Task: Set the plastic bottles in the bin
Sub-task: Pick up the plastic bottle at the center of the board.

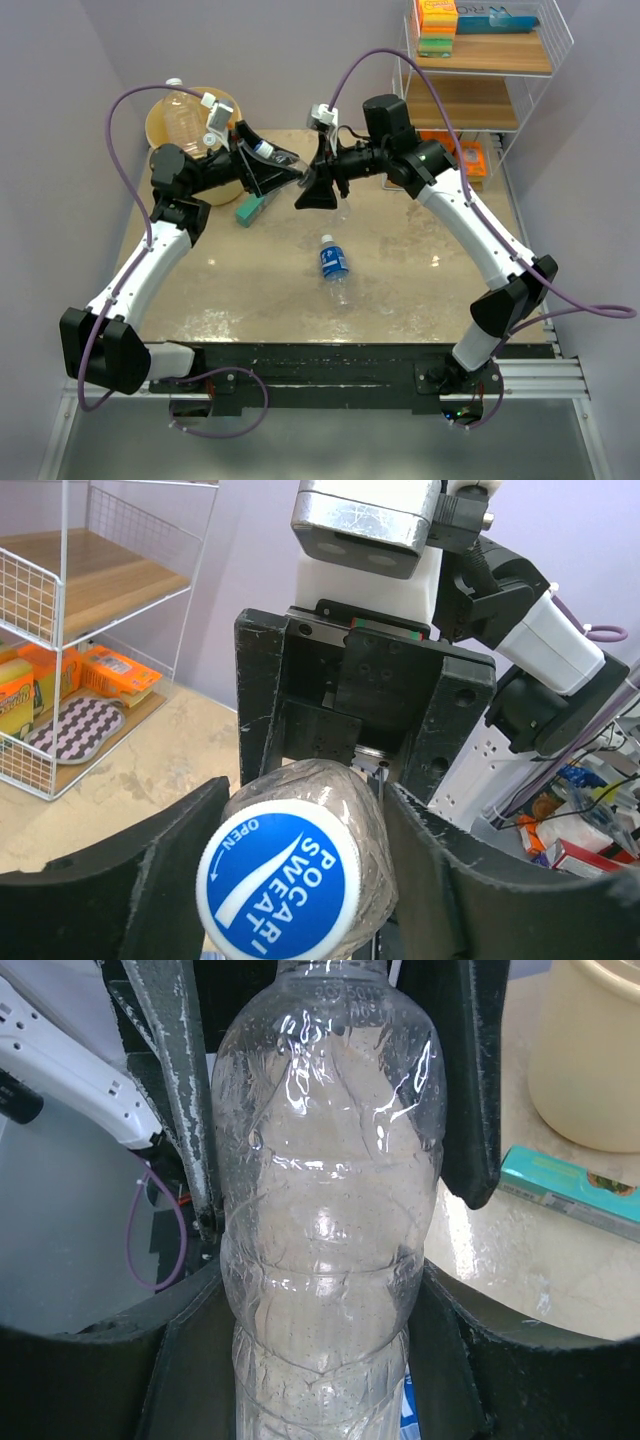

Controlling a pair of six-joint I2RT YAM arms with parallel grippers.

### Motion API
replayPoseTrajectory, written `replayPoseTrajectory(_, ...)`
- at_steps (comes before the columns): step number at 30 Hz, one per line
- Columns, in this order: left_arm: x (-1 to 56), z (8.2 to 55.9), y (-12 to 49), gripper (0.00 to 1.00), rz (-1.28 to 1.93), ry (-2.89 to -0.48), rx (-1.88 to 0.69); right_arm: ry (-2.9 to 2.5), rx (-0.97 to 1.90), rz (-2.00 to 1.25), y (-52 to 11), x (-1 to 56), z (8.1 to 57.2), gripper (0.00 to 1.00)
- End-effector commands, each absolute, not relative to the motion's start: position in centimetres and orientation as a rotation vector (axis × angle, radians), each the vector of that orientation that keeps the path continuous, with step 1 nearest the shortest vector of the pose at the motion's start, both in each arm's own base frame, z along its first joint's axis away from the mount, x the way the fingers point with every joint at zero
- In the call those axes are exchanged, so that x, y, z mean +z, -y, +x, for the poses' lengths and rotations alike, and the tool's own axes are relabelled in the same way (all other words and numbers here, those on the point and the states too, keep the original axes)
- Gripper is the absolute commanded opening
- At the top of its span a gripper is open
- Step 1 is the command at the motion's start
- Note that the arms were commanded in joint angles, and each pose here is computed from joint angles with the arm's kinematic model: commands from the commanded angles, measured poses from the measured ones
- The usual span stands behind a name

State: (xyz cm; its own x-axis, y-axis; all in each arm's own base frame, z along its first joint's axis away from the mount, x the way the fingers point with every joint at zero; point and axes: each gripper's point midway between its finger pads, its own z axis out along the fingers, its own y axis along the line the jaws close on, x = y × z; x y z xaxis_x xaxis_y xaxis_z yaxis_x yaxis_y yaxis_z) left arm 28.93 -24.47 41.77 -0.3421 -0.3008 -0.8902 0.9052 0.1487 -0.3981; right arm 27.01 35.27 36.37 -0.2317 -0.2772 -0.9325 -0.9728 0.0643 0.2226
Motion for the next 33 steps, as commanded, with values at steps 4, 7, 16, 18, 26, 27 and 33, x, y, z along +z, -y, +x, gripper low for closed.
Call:
replayPoseTrajectory(4, 43.2, 28.3, 24.5, 0.45, 0.68, -1.302, -1.417, -1.541, 1.165, -1.291, -35.1, 38.1, 26.7, 0.58)
replayPoseTrajectory(7, 43.3, 28.1, 24.4, 0.29, 0.683, -1.3, -1.406, -1.532, 1.145, -1.297, -34.9, 38.2, 26.6, 0.69)
replayPoseTrajectory(16, 43.6, 27.6, 24.0, 0.0, 0.692, -1.304, -1.354, -1.574, 1.032, -1.267, -33.6, 37.7, 27.1, 0.92)
replayPoseTrajectory(18, 43.8, 27.6, 24.0, 0.0, 0.692, -1.304, -1.351, -1.578, 1.002, -1.27, -33.3, 37.5, 27.3, 0.98)
replayPoseTrajectory(26, 44.1, 28.4, 22.9, 0.0, 0.659, -1.312, -1.314, -1.626, 0.9, -1.279, -31.8, 36.6, 27.3, 0.99)
replayPoseTrajectory(27, 44.5, 28.4, 22.7, 0.0, 0.655, -1.307, -1.307, -1.625, 0.888, -1.284, -31.6, 36.5, 27.2, 0.99)
replayPoseTrajectory(33, 45.9, 29.4, 21.6, 0.0, 0.623, -1.299, -1.257, -1.654, 0.771, -1.264, -29.9, 35.8, 27.5, 0.99)
